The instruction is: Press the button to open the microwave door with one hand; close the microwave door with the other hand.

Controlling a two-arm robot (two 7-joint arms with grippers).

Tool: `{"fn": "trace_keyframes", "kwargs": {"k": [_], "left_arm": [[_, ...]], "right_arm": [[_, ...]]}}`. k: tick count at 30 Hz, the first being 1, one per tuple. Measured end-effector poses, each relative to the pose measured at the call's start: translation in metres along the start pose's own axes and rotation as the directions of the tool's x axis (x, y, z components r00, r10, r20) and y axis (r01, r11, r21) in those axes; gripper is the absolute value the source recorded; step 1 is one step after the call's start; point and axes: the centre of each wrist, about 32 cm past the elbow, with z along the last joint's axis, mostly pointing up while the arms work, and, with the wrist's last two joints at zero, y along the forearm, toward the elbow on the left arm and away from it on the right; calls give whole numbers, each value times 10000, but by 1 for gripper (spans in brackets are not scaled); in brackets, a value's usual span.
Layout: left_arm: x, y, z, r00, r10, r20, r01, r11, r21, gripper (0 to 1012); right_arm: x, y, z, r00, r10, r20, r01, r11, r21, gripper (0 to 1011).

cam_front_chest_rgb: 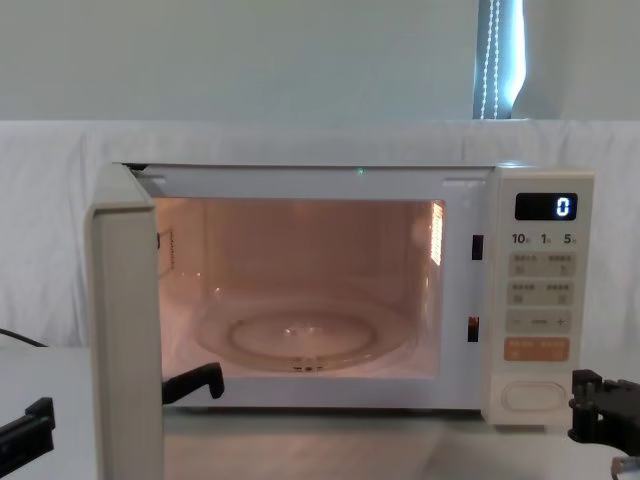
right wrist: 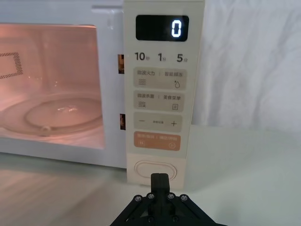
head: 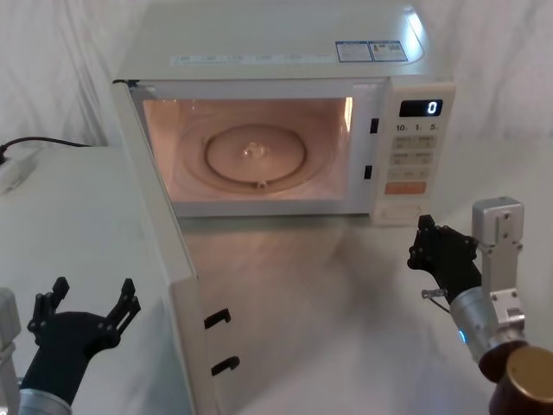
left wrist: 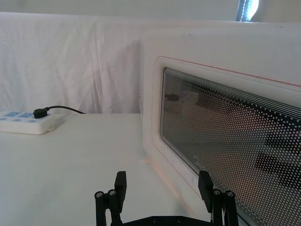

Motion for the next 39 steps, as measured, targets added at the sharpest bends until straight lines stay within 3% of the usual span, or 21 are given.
{"fn": "trace_keyframes", "kwargs": {"k": [16, 39], "left_arm": [[0, 0, 0, 10000, 1, 0, -1, 10000, 0, 1001], [0, 0, 0, 10000, 0, 1, 0, 10000, 0, 1001]], "right_arm": [[-97, -282, -43, 10000, -76, -13, 76, 10000, 56, 0], [-95, -283, -42, 10000, -88, -10, 88, 9999, 79, 0]]}}
